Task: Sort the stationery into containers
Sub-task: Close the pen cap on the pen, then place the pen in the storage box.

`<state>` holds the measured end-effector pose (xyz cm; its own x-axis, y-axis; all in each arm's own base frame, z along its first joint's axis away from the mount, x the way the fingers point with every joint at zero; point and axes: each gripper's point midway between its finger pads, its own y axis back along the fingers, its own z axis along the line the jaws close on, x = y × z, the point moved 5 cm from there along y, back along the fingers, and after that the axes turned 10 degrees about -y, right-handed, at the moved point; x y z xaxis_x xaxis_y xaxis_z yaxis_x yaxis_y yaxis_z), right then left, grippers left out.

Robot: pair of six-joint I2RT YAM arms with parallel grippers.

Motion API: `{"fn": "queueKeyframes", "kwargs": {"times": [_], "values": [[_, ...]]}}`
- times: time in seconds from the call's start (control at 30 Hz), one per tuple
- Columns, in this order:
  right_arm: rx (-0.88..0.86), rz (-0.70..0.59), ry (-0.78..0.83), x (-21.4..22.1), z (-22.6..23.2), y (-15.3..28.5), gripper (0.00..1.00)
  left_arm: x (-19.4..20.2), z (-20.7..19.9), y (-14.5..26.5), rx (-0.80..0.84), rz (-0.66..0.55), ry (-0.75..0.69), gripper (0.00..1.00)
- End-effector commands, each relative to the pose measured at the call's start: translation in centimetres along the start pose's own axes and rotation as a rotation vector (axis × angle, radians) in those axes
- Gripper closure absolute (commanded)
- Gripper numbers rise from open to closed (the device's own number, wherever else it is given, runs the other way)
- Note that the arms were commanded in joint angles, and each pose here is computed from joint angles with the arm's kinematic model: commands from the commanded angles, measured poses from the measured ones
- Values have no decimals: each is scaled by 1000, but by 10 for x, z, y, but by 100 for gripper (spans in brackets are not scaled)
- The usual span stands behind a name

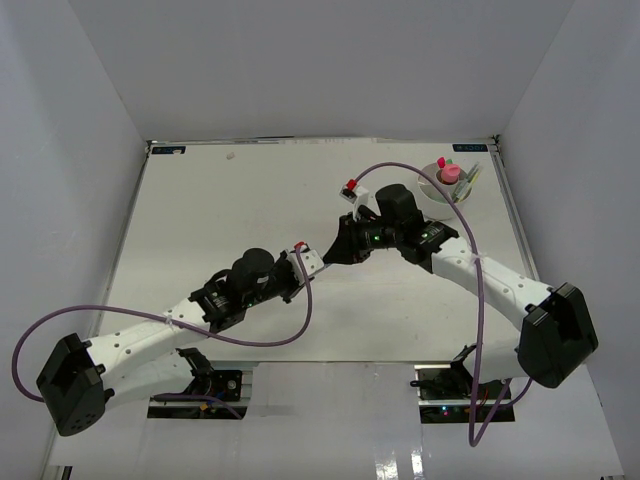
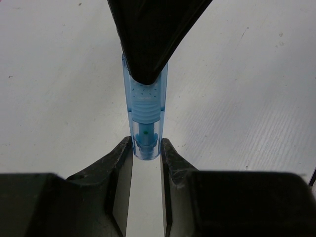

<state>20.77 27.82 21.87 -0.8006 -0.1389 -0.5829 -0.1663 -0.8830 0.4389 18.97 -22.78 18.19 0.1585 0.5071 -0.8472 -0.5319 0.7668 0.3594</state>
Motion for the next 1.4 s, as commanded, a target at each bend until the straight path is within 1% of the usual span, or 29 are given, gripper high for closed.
{"fn": "queueKeyframes", "kwargs": {"times": [0.0, 0.03, 0.07, 0.13, 0.17, 0.27, 0.3, 0.4, 0.57, 0.7, 0.77, 0.83, 0.87, 0.9, 0.93, 0.97, 1.0, 1.07, 1.1, 1.17, 1.3, 1.37], "values": [[-4, 95, -6, 23, 6, -5, 92, -108, 34, 18, -110, -458, -50, 80], [-1, 86, 0, 21, 6, -2, 92, -106, 32, 17, -101, -447, -50, 78], [9, 73, -3, 18, 4, 2, 92, -105, 33, 16, -102, -442, -49, 73], [23, 39, 15, 12, 5, 11, 92, -102, 31, 14, -91, -427, -54, 66], [35, 19, 15, 8, 3, 15, 92, -102, 30, 13, -86, -424, -56, 59], [53, -11, 24, 2, 1, 27, 92, -97, 28, 8, -67, -398, -63, 43], [58, -15, 25, 1, 1, 31, 92, -95, 27, 7, -61, -388, -66, 33], [84, -33, 22, -1, -6, 40, 92, -91, 23, 2, -31, -356, -72, 23], [173, -97, 0, -9, -28, 66, 92, -84, 22, -4, -17, -315, -80, 20], [325, -181, 1, -23, -52, 98, 92, -81, 25, -8, -39, -288, -63, 16], [408, -229, -9, -34, -62, 117, 92, -79, 27, -11, -57, -267, -35, 11], [545, -285, -14, -47, -80, 138, 92, -74, 33, -16, -102, -215, -5, 8], [630, -324, -15, -56, -87, 150, 92, -72, 34, -19, -117, -193, 37, 5], [669, -344, -15, -61, -92, 157, 92, -62, 39, -26, -159, -131, 59, 4], [717, -370, -22, -67, -100, 167, 92, -55, 38, -29, -160, -78, 74, 3], [776, -391, -29, -76, -109, 175, 92, -59, 43, -32, -179, -65, 110, 2], [799, -401, -36, -80, -114, 179, 92, -48, 45, -40, -213, -3, 131, 2], [844, -418, -58, -92, -129, 186, 92, -42, 51, -44, -248, 67, 162, 2], [856, -434, -68, -97, -134, 190, 92, -27, 52, -48, -281, 147, 189, 2], [869, -451, -86, -104, -144, 191, 92, -25, 60, -49, -316, 175, 225, 2], [876, -576, -93, -124, -159, 201, 92, -12, 69, -49, -370, 240, 315, 2], [893, -593, -112, -128, -170, 202, 92, -7, 74, -50, -397, 271, 329, 2]]}}
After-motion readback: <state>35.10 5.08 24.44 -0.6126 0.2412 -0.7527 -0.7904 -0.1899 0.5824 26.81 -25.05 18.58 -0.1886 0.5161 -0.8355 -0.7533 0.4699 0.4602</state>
